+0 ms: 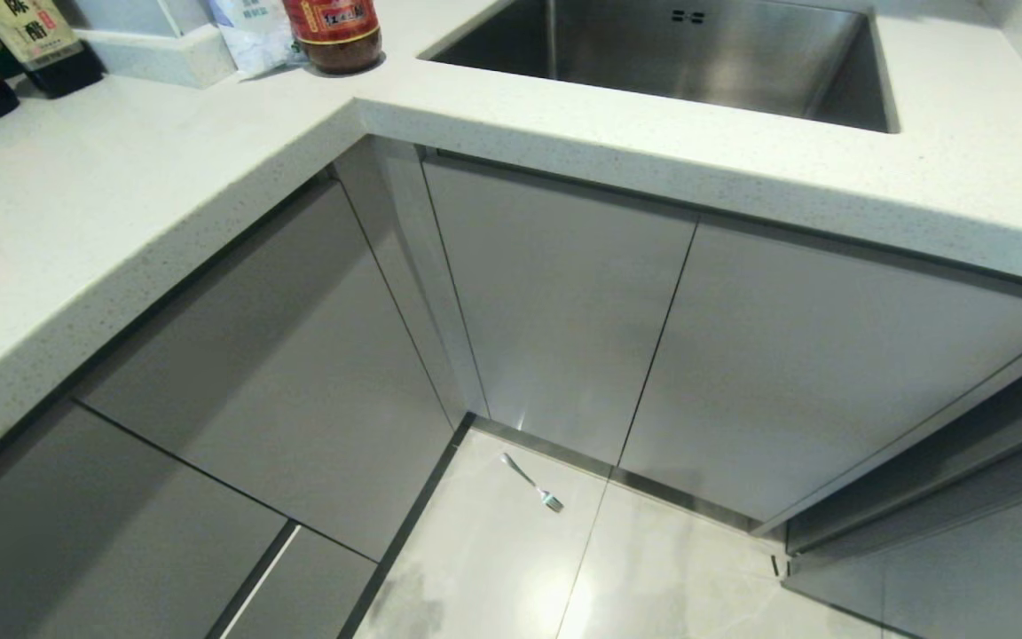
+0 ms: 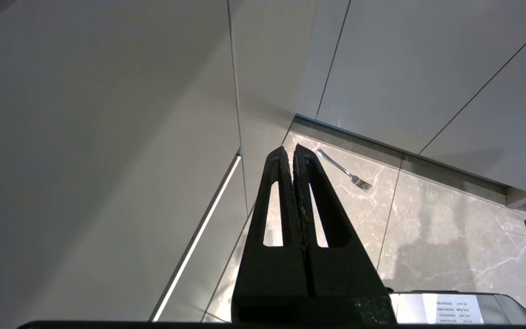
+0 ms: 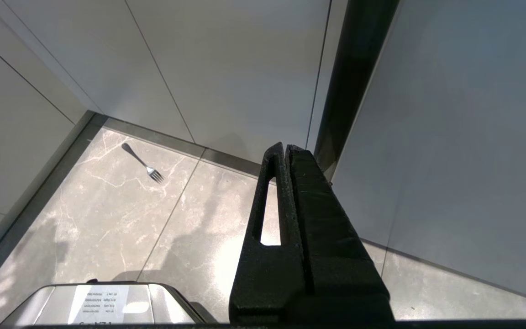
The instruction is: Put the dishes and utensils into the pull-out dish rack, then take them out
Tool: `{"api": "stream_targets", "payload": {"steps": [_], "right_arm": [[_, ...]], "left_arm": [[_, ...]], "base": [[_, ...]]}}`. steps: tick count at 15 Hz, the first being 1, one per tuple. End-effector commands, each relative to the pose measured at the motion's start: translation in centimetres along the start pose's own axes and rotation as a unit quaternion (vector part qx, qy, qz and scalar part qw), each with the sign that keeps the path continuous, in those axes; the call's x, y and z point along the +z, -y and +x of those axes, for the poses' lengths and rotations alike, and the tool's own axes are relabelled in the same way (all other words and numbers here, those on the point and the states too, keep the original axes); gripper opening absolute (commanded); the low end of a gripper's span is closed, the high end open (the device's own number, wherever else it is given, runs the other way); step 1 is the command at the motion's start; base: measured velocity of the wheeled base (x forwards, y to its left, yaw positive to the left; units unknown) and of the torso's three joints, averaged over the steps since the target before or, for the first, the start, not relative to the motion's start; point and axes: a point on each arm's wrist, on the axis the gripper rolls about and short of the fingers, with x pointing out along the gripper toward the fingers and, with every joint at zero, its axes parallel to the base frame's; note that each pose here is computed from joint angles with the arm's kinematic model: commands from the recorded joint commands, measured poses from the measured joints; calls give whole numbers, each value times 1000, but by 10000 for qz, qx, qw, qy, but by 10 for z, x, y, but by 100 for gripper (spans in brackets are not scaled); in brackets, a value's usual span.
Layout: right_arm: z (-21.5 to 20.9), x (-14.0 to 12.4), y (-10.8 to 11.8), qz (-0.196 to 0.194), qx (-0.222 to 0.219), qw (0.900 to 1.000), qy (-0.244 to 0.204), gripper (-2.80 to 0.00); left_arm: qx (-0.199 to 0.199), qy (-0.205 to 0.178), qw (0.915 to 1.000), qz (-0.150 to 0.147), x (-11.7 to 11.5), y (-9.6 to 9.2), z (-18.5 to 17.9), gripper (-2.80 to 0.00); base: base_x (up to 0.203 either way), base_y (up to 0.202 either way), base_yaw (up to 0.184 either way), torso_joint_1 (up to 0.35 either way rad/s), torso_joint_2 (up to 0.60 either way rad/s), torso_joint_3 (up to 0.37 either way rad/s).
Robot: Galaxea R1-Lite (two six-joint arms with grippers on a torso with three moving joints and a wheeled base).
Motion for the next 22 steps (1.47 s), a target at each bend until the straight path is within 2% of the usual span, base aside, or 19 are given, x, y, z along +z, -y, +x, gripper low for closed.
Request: {"api": "stream_targets", "payload": {"steps": [1, 14, 22], "right_arm": [[0, 0, 0, 4, 1, 10000, -3, -280], [0, 0, 0, 7, 1, 10000, -3, -280], [0, 0, 0, -1, 1, 10000, -3, -280]], "left_arm": [[1, -11, 10000, -1, 0, 0, 0, -280], [1, -3, 10000, 22, 0, 0, 0, -280], [1, -11, 10000, 7, 0, 0, 0, -280]], "base": [[0, 0, 0, 0, 0, 0], [0, 0, 0, 0, 0, 3], [0, 0, 0, 1, 4, 180]]}}
